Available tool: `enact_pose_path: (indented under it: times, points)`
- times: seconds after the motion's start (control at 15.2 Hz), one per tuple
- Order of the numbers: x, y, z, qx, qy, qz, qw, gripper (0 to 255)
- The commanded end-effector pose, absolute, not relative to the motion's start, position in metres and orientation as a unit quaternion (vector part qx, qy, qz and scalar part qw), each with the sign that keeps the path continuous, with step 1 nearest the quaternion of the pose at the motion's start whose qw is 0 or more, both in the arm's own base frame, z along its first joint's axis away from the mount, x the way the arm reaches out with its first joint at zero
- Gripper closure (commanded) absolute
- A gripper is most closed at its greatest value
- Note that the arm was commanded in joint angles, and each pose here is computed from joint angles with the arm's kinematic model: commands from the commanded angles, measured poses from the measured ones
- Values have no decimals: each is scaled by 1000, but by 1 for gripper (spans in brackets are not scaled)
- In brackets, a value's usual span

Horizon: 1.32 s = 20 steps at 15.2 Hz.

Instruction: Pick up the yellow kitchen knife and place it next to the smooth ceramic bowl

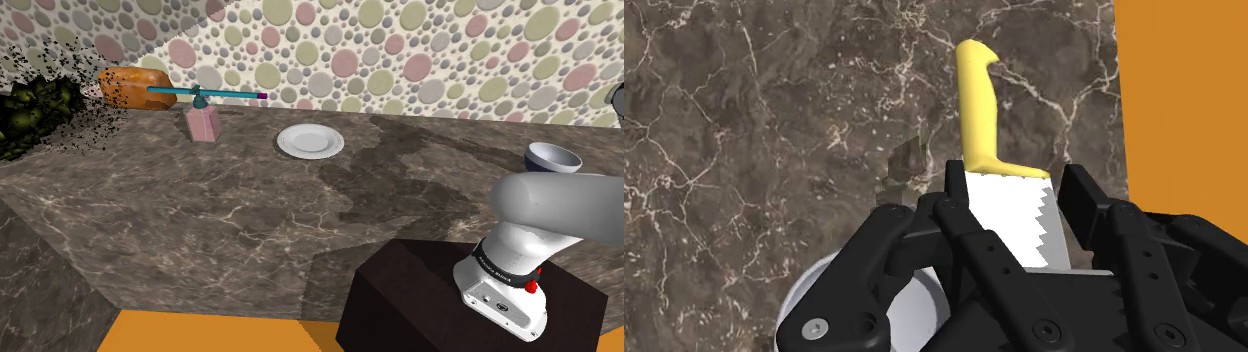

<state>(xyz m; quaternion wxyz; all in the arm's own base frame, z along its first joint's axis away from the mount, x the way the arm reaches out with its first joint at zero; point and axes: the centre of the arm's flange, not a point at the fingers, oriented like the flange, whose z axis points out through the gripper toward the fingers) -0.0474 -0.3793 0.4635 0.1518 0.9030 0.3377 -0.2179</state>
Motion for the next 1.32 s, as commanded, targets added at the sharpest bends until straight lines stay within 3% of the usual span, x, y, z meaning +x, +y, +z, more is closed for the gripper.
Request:
enact_pose_path:
  times: [0.0,1.25]
  points:
    - [-60,-379,456,903,339,-218,152,255]
    - [-60,-379,356,903,339,-218,152,255]
